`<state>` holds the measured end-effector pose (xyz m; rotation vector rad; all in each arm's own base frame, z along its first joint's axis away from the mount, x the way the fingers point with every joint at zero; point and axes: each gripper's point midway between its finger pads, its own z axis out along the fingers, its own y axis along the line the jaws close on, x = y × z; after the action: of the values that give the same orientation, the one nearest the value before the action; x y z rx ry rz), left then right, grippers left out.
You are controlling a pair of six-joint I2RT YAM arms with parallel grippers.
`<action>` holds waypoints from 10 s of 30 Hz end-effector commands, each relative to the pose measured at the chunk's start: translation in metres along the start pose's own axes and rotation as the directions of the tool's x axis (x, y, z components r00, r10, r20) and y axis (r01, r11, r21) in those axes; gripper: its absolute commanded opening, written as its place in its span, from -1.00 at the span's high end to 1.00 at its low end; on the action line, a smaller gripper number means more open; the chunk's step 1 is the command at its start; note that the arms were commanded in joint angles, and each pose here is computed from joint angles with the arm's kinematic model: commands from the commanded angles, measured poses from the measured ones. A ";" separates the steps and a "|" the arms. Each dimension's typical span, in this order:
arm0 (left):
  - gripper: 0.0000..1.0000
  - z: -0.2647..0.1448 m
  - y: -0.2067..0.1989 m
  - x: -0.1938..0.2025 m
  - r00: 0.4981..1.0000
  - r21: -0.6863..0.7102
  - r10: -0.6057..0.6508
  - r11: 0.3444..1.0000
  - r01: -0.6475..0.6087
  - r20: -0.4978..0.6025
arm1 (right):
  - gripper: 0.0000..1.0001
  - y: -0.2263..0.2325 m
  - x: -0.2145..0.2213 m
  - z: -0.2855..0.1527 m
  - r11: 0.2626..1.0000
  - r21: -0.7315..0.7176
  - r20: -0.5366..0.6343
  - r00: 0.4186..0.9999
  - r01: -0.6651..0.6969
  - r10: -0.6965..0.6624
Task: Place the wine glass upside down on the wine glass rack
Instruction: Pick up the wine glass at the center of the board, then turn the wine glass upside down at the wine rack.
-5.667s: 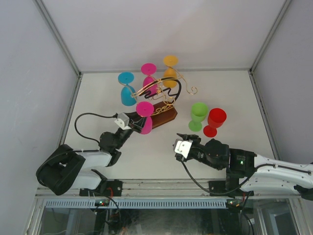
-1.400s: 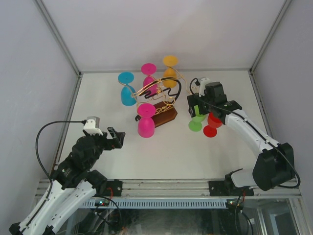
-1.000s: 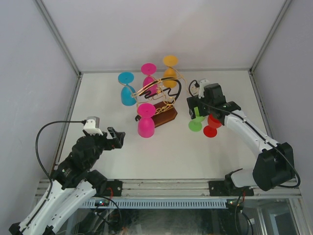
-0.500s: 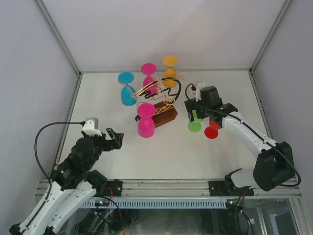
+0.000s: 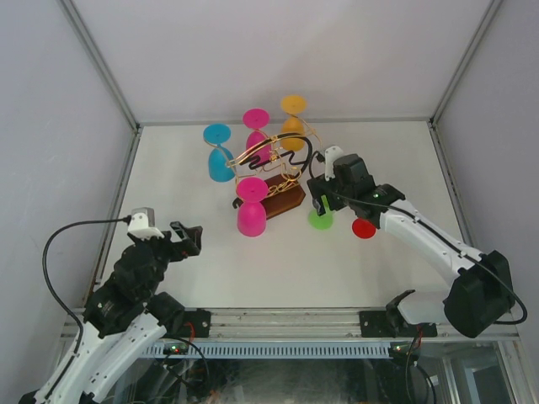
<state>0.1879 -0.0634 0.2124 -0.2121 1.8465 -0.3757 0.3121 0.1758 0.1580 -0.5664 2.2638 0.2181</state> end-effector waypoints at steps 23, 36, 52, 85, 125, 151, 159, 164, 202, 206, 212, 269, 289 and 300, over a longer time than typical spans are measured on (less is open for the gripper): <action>-0.90 -0.036 -0.053 -0.060 0.996 0.247 -0.037 0.969 0.015 0.084 | -0.49 0.060 -0.029 -0.110 0.974 -0.219 0.213 0.972 -0.053 0.100; -0.96 -0.039 -0.145 -0.035 0.993 0.344 0.117 0.932 -0.116 0.018 | -0.48 0.064 -0.024 -0.133 0.958 -0.277 0.219 0.965 -0.078 0.142; -0.99 -0.035 -0.267 -0.018 0.993 0.597 0.109 0.801 -0.055 -0.054 | -0.43 0.065 -0.040 -0.198 0.912 -0.386 0.322 0.906 -0.140 0.275; 0.17 -0.021 -0.295 -0.012 0.989 0.641 0.015 0.763 0.083 -0.145 | -0.36 0.070 -0.070 -0.288 0.818 -0.561 0.503 0.734 -0.124 0.457; 1.00 -0.045 -0.213 0.008 0.678 0.700 0.701 0.369 -0.611 0.222 | -1.00 0.087 -0.079 -0.271 0.851 -0.234 0.882 0.471 0.471 -0.018; 1.00 -0.035 -0.217 -0.031 0.414 0.472 0.838 0.222 -0.853 0.354 | -0.25 0.166 -0.056 -0.199 0.700 -0.481 0.691 0.719 0.528 -0.068; 1.00 -0.039 -0.223 -0.056 0.407 0.412 0.820 0.235 -0.881 0.402 | -0.04 0.175 -0.050 -0.203 0.689 -0.713 0.399 0.882 0.127 0.250; 1.00 -0.044 -0.232 -0.057 0.399 0.419 0.811 0.213 -0.883 0.428 | -0.04 0.193 -0.054 -0.210 0.616 -0.778 0.362 0.889 0.123 0.280; 0.69 -0.041 -0.231 -0.069 0.425 0.361 0.802 0.282 -0.889 0.419 | 1.00 0.211 -0.068 -0.170 0.645 -0.749 0.411 0.869 0.151 0.275; 0.40 -0.043 -0.231 -0.073 0.447 0.364 0.792 0.305 -0.880 0.417 | 1.00 0.213 -0.073 -0.176 0.645 -0.740 0.454 0.849 0.191 0.270; 0.23 -0.047 -0.230 -0.073 0.494 0.397 0.764 0.336 -0.854 0.414 | 1.00 0.208 -0.075 -0.174 0.701 -0.683 0.499 0.830 0.202 0.248; -0.28 -0.020 -0.068 -0.072 0.935 0.290 0.334 0.889 -0.355 0.119 | 1.00 0.051 -0.115 -0.059 0.952 -0.292 0.791 0.582 0.088 0.188; -0.29 -0.020 -0.058 -0.063 0.937 0.269 0.326 0.897 -0.350 0.128 | 1.00 0.057 -0.132 -0.033 0.944 -0.293 0.794 0.589 0.152 0.152; -0.29 -0.018 -0.060 -0.059 0.938 0.282 0.330 0.894 -0.347 0.107 | 1.00 0.070 -0.134 -0.028 0.920 -0.329 0.783 0.606 0.215 0.139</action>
<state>0.1836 -0.0949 0.2896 0.2947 1.7137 -0.3892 0.3424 0.2658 0.2399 -0.5271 1.4203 0.7433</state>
